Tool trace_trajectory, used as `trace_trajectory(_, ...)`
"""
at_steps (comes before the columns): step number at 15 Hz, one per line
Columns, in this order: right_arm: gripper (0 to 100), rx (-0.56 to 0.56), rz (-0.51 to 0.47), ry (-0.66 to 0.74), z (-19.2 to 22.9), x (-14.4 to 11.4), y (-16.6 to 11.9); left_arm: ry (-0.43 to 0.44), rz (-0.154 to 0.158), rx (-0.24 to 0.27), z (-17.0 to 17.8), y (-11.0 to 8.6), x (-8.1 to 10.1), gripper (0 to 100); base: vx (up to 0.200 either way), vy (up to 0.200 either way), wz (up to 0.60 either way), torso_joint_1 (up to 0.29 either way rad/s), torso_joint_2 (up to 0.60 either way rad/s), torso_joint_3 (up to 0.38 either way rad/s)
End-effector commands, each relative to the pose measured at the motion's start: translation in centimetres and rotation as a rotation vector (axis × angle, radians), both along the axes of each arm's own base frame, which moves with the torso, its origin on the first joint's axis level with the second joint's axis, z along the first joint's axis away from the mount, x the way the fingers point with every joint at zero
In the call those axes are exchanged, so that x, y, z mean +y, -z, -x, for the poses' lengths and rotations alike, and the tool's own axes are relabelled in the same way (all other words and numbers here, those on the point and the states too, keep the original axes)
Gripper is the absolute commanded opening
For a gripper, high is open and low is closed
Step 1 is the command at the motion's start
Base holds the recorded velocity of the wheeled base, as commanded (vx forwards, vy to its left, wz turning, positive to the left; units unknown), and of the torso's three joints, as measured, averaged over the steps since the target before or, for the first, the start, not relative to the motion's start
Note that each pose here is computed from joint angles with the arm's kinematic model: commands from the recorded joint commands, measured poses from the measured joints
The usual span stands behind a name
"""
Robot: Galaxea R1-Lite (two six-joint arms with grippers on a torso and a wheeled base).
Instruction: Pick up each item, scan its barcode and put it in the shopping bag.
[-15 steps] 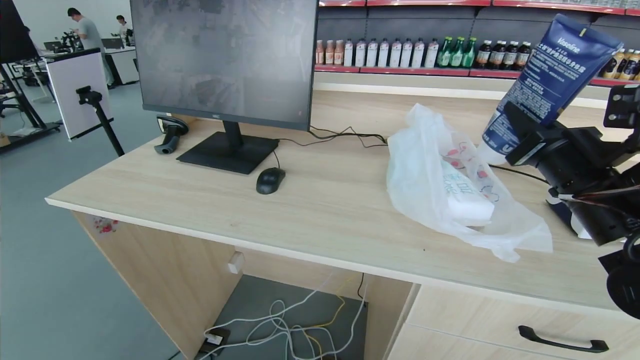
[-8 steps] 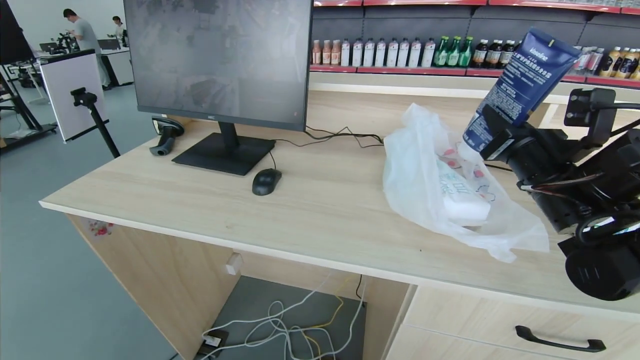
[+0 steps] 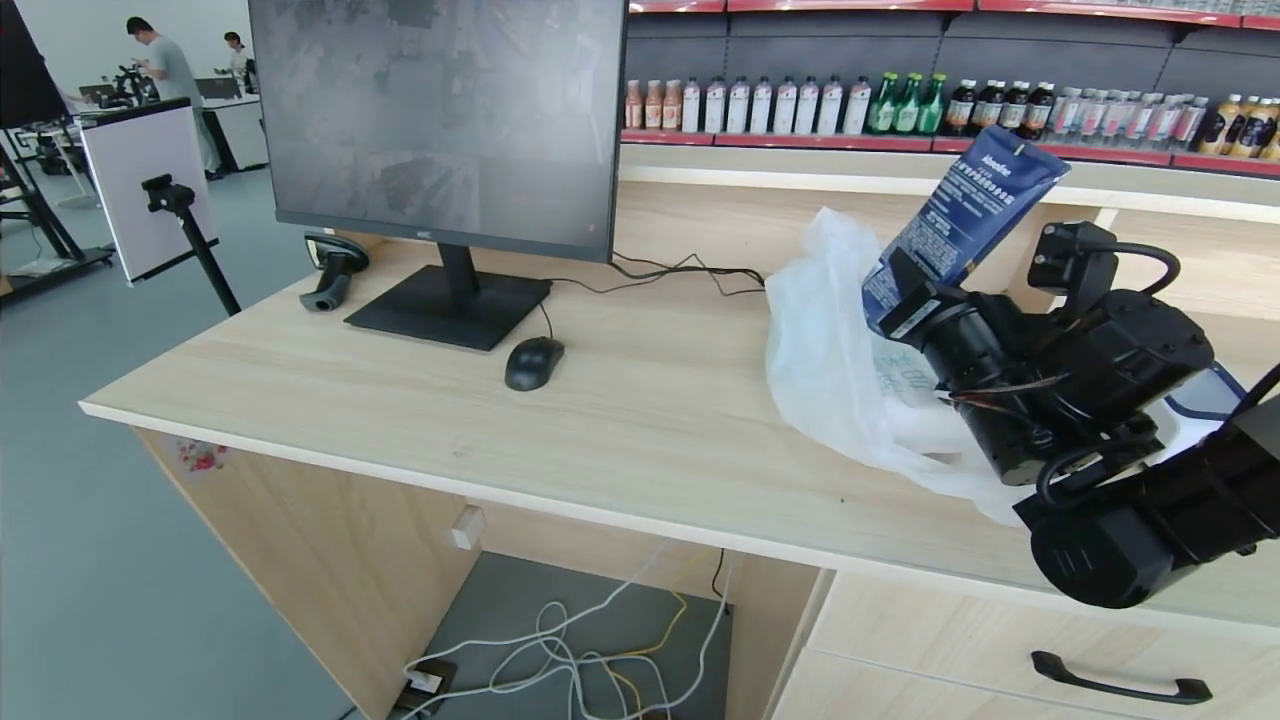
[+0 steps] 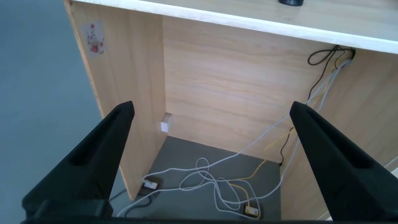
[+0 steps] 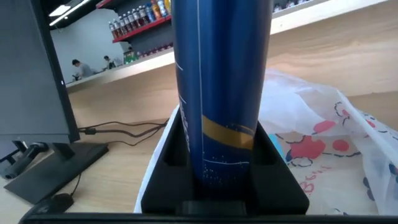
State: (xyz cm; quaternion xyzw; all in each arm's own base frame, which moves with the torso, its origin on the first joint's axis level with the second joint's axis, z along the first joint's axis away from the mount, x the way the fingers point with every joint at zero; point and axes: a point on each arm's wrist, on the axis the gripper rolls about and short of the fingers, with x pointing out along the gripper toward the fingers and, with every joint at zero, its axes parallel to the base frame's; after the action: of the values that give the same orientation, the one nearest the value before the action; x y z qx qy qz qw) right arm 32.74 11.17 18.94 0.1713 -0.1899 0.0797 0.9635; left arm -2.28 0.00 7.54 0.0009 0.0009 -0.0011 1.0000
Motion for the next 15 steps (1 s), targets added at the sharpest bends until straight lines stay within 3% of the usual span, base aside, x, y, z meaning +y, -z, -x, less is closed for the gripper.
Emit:
trace_trajectory(1,0,0.015,0.0,-0.008,-0.2,0.3,0.5,0.001,0.0,0.0,0.0,0.0,0.0,100,0.0,0.0,0.0,0.0,0.0,0.0)
trace_trajectory(8,0,-0.024,-0.054,-0.111,0.6,3.2,-0.6,0.001,-0.001,0.0,0.0,0.0,0.0,100,0.0,0.0,0.0,0.0,0.0,0.0)
trace_trajectory(15,0,0.034,-0.041,-0.135,0.3,4.4,1.3,0.001,-0.001,-0.002,0.0,0.0,0.0,100,0.0,0.0,0.0,0.0,0.0,0.0)
